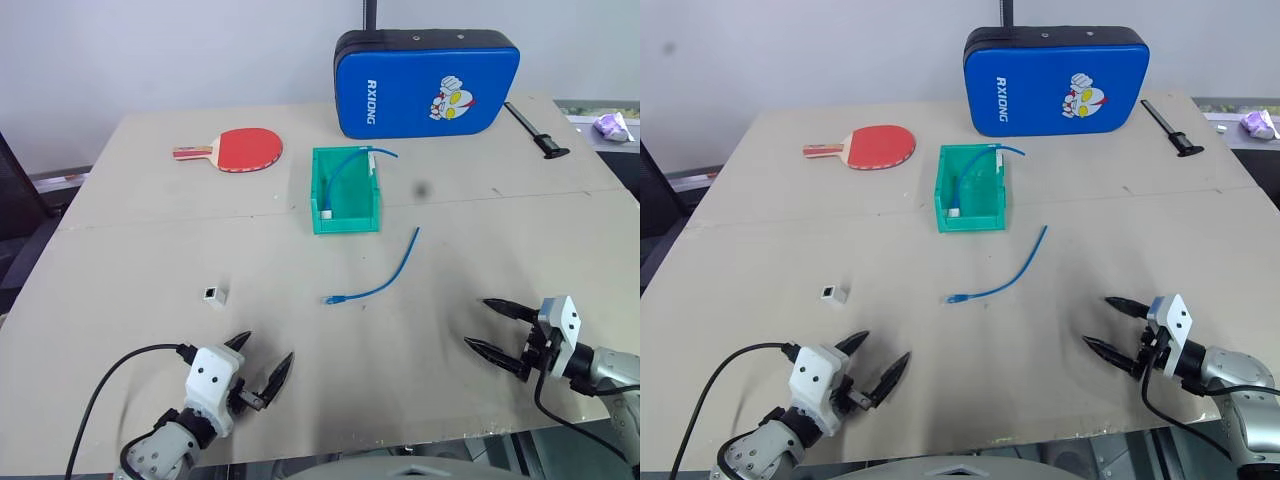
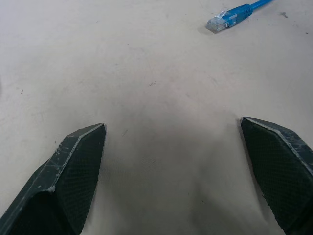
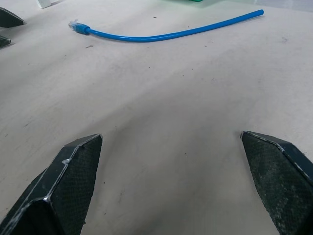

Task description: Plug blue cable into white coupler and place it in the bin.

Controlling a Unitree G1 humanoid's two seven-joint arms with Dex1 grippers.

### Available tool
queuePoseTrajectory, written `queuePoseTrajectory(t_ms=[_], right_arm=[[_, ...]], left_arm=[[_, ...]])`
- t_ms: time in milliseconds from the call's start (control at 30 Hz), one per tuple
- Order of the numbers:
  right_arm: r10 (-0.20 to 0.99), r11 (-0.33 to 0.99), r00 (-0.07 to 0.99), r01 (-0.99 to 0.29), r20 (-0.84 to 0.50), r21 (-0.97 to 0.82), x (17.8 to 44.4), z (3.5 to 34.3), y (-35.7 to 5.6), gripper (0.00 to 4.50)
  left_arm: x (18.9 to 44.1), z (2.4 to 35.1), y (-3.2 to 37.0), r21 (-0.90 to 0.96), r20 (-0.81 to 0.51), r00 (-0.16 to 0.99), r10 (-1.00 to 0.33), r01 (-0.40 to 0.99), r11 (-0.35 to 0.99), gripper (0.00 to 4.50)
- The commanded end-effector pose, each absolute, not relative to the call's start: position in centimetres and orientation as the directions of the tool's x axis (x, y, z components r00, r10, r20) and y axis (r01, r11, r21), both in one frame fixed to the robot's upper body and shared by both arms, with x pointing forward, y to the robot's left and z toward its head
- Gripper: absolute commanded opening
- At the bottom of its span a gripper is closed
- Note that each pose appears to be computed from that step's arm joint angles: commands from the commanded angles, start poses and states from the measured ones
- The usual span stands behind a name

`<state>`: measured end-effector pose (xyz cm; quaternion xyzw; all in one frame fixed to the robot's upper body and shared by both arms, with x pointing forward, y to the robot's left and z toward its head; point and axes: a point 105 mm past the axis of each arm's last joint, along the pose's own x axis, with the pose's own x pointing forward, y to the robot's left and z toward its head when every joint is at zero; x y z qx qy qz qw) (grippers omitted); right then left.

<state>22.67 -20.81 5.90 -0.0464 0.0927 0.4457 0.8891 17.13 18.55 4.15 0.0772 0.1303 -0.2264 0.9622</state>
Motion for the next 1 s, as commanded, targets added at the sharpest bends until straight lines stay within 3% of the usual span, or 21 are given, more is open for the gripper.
queuePoseTrajectory(t_ms=[33,833,1000], right_arm=[[0.796,0.583,0.577,-0.812,-0.182,-0.025,22.7,6.7,-20.4,4.48],[0.779,0.609,0.604,-0.793,-0.168,-0.027,21.5,6.8,-20.3,4.48],[0.822,0.527,0.533,-0.846,-0.202,-0.087,20.9,7.2,-19.3,4.48]], left_arm=[[16.4,3.3,18.2,0.037,-0.332,0.824,-0.459,0.498,0.867,4.50],[18.1,4.2,18.8,0.038,-0.323,0.788,-0.524,0.564,0.825,4.50],[19.1,4.9,18.4,0.064,-0.314,0.760,-0.570,0.615,0.786,4.50]])
